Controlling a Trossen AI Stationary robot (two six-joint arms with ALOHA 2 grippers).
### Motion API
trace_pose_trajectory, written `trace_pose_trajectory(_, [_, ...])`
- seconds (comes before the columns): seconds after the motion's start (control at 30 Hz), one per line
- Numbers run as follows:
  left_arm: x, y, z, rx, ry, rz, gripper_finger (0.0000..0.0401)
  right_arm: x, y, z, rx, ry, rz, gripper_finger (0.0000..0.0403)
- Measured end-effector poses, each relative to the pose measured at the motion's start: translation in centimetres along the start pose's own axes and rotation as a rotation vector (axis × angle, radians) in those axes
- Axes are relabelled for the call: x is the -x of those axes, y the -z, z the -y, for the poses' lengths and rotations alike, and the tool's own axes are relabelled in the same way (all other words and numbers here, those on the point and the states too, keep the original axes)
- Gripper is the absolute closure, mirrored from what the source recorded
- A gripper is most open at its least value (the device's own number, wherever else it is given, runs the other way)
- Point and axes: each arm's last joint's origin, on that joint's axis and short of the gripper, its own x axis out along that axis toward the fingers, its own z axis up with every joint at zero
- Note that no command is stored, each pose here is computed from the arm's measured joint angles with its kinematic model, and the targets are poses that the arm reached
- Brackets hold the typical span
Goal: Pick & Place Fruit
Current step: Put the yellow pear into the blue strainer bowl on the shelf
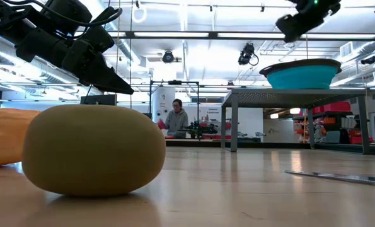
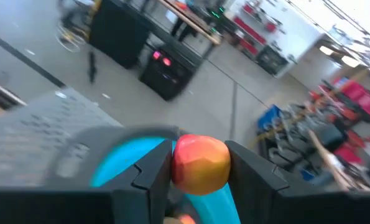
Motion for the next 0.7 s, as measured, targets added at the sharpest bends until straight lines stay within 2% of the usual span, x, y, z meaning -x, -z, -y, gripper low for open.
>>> trace_pose_trajectory(0.27, [0.0, 0.0, 0.0, -0.003, -0.008, 0.000, 0.0136, -1.5, 1.3, 1.1, -0.008, 0.057, -0.123, 0.0254])
trace_pose_trajectory(0.47, [0.0, 0.0, 0.0, -0.008, -0.008, 0.000, 0.0136, -1.9, 1.7, 1.4, -0.008, 0.047, -0.173, 0.0250])
trace_pose_trajectory(0.7, [0.0, 0.0, 0.0, -0.009, -0.008, 0.000, 0.0136, -2.3, 1.8, 1.5, -0.022, 0.031, -0.203, 0.0213])
